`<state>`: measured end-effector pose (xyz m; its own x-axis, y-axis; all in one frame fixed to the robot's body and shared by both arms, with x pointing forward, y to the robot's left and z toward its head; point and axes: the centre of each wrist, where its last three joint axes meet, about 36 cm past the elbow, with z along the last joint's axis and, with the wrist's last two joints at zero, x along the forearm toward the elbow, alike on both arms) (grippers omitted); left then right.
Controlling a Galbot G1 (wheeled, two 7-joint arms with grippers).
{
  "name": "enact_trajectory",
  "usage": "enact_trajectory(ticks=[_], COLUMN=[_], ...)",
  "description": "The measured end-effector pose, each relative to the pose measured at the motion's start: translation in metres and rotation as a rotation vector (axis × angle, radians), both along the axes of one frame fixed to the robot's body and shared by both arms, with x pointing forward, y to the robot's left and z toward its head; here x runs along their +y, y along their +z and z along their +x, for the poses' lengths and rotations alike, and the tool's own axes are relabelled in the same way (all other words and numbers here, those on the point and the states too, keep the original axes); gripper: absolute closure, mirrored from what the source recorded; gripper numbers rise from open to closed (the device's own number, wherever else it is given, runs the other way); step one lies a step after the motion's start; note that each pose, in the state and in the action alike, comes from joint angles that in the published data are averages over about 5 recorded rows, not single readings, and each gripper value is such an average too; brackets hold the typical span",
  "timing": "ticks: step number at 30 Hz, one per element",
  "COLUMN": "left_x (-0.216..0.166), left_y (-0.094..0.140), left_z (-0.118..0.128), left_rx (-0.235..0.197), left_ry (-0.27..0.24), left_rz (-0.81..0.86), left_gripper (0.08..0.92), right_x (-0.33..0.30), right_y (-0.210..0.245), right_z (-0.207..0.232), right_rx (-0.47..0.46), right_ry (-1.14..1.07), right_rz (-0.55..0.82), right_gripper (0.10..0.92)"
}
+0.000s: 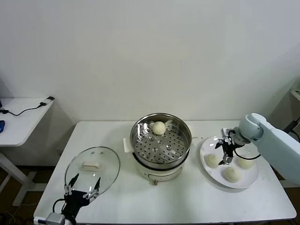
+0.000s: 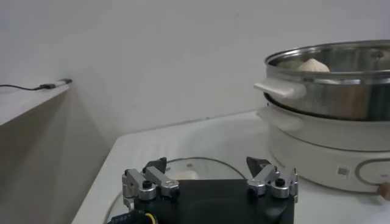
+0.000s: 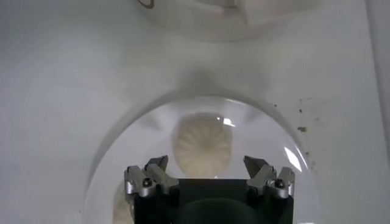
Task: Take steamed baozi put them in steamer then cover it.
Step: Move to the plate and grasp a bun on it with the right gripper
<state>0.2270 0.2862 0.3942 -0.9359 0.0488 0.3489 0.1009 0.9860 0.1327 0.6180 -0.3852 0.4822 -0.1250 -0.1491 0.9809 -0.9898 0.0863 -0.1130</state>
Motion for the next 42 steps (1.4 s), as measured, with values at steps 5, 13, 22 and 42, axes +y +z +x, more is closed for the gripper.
enact_trajectory(ticks=[5,13,22,42], left_x=[0.001,0.002,0.003,0.001], left_y=[-0.001,-0.003,-0.005,-0.007], left_z=[-0.001,0.000,0.002,0.004], left_rx=[0.004,0.006,0.007,0.008], left_ry=[0.003,0.005,0.007,0.003], left_rz=[0.001,0.002,0.000,-0.004], left_gripper=[0.177,0.177,0.177,0.177], right_x=[0.008,0.018,0.016,0.005], right_y=[-0.010,-0.022,-0.027,-0.011], right_z=[0.003,0.005,0.010,0.014], right_rx=[0.011,0.029,0.039,0.035], right_ry=[0.007,0.027,0.029,0.011], right_rz=[-0.005,-0.019,-0.041,-0.038], right_gripper=[0.200,0.200,0.200,0.400])
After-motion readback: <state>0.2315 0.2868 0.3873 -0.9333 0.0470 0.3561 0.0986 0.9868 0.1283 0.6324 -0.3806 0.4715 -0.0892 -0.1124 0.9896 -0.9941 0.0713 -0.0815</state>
